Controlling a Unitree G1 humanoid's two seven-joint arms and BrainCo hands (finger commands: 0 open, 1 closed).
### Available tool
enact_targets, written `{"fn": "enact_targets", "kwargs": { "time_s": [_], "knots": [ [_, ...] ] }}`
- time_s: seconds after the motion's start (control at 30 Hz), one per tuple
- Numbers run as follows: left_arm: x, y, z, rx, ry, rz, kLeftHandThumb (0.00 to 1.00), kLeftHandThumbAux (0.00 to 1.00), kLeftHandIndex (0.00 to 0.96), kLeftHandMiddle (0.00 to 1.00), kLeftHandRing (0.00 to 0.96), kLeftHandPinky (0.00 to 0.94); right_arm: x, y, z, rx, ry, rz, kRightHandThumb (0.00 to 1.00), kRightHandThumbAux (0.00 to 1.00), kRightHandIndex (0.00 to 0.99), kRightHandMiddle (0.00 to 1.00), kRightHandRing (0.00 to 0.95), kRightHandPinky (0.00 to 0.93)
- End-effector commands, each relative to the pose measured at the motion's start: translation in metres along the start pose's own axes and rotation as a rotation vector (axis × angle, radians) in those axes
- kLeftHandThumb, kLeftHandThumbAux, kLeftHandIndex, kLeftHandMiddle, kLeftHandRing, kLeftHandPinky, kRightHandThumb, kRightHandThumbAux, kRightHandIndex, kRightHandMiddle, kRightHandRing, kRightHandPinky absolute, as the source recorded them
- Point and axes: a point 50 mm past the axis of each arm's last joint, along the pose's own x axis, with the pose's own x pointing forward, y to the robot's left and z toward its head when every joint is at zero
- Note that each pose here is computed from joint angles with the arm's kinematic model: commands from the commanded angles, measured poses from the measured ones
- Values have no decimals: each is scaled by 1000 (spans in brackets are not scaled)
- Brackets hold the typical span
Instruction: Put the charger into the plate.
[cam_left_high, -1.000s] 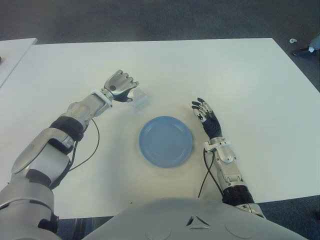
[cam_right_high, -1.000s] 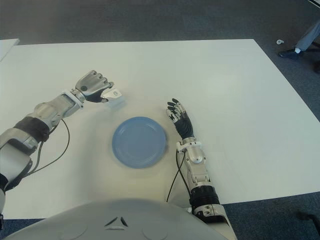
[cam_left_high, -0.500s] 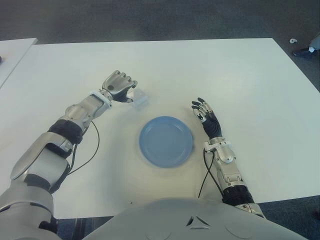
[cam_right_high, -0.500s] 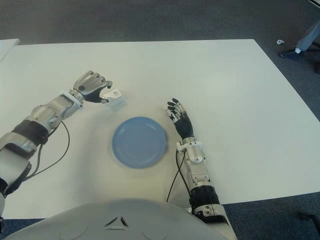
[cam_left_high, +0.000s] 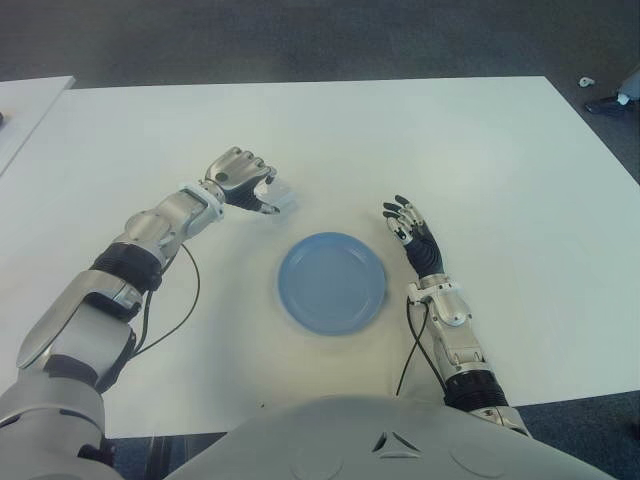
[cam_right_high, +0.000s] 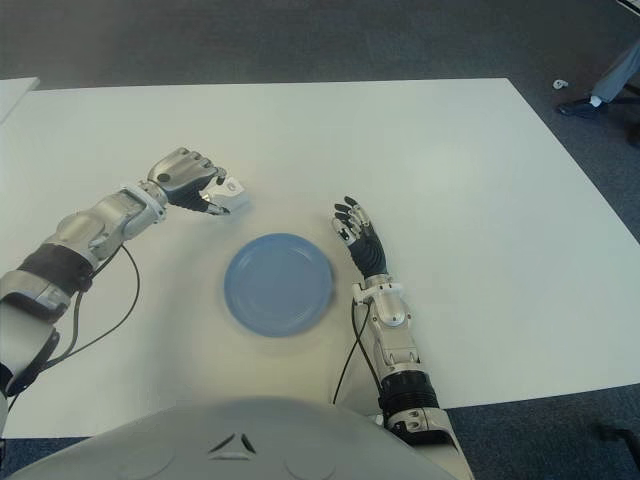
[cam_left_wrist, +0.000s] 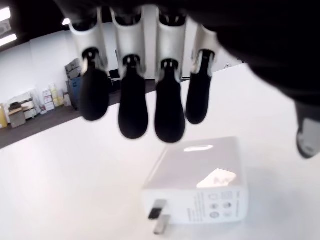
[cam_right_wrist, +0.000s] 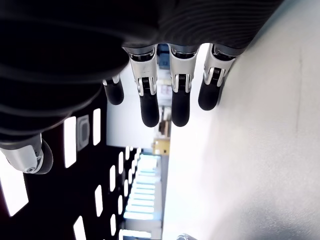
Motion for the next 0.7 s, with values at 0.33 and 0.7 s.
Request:
{"fn": "enact_targets", "kwargs": {
  "time_s": [0.33, 0.7],
  "knots": [
    [1, 0, -10, -88, 89, -84, 163, 223, 177, 172, 126, 129, -8, 1, -15, 8, 84, 5, 0, 391, 74, 191, 167, 115],
    [2, 7, -12, -193, 267, -186, 175, 158, 9, 5, 2, 28, -7, -1, -15, 8, 84, 8, 0, 396, 84, 200, 174, 114]
  ]
}}
